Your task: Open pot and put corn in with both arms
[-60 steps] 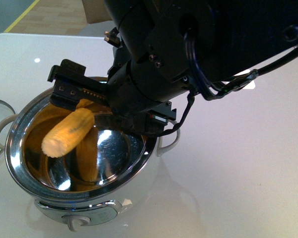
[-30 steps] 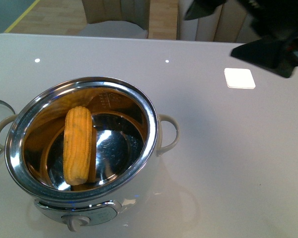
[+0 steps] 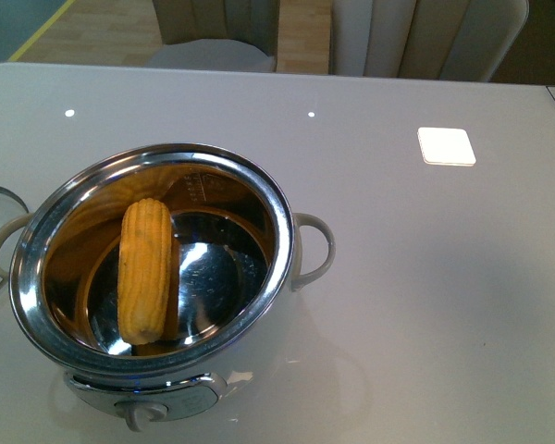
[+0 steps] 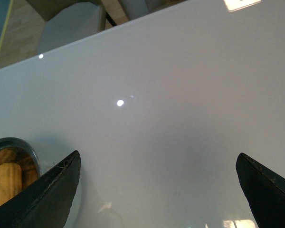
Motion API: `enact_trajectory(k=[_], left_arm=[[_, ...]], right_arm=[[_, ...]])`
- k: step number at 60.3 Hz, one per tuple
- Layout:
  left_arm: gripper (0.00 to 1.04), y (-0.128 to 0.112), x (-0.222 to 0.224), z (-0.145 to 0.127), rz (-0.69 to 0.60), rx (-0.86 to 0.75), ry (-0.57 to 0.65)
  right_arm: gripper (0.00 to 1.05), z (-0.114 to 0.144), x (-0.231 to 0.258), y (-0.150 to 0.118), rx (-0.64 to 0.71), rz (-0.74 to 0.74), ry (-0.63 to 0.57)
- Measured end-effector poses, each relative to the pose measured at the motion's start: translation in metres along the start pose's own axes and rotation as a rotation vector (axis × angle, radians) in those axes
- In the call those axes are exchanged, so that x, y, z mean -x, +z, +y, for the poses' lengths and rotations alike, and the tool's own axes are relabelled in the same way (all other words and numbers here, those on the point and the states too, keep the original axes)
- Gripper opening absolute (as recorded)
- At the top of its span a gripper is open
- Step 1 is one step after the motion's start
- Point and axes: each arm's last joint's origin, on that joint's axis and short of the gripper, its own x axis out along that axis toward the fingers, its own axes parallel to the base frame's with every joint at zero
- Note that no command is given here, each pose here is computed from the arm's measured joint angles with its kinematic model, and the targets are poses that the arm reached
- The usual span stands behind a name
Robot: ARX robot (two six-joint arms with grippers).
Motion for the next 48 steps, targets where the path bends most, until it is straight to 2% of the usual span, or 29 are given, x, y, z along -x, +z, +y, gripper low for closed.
enact_trajectory(k=[7, 13, 16, 20, 26, 37, 48], left_arm=[[0.98, 0.0, 0.0, 0.0, 0.0, 0.0, 0.0], [0.98, 0.0, 0.0, 0.0, 0.0, 0.0, 0.001], [0.98, 0.0, 0.0, 0.0, 0.0, 0.0, 0.0], [0.98, 0.0, 0.0, 0.0, 0.0, 0.0, 0.0], [0.98, 0.0, 0.0, 0.0, 0.0, 0.0, 0.0], [0.98, 0.0, 0.0, 0.0, 0.0, 0.0, 0.0], [0.98, 0.0, 0.0, 0.0, 0.0, 0.0, 0.0]], right_arm=[[0.96, -0.001, 0.007, -0.001, 0.01, -0.026, 0.003], [0.78, -0.009, 0.003, -0.014, 0.162, -0.321, 0.051], [0.72, -0.011, 0.005, -0.02, 0.209, -0.411, 0.06], [0.56, -0.013, 0.012, -0.025, 0.265, -0.519, 0.068], [0.35, -0.016, 0.014, -0.038, 0.292, -0.524, 0.06], [0.03, -0.021, 0.018, -0.052, 0.306, -0.522, 0.056], [0.02, -0.024, 0.021, -0.062, 0.311, -0.522, 0.054]])
